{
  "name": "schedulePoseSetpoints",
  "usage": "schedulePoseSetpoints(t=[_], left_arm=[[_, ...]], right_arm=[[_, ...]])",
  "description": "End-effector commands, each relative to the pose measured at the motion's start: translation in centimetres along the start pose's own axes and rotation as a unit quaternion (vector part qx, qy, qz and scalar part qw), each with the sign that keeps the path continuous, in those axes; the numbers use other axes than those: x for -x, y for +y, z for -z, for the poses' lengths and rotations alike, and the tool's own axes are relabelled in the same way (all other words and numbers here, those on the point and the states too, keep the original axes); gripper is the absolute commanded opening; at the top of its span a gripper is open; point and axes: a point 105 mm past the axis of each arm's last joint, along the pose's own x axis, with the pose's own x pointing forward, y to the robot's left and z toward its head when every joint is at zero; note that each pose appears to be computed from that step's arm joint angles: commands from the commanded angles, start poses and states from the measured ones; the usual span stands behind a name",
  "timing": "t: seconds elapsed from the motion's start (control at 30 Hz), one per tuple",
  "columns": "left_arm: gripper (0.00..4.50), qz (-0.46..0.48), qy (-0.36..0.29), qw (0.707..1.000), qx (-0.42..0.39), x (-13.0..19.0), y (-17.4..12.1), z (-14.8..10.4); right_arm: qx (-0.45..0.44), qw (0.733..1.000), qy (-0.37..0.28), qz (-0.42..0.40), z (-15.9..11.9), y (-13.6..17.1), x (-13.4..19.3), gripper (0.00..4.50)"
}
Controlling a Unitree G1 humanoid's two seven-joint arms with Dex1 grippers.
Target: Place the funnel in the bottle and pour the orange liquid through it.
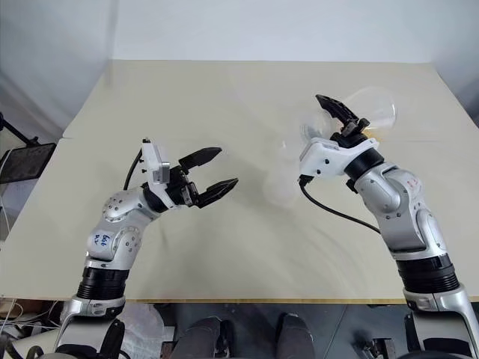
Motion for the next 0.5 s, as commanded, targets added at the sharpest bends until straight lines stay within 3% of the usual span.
schedulePoseSetpoints(t=[0.03,0.5], left_arm=[[4.5,0.004,-0.017,1.0,-0.017,-0.4,-0.2,-0.9],[4.5,0.009,-0.015,1.0,-0.02,-0.7,-0.5,-0.8]], right_arm=[[0.036,0.999,-0.006,0.039,-0.3,-2.4,-0.2,2.48],[0.088,0.995,-0.007,0.036,-0.1,-3.1,-0.8,2.48]])
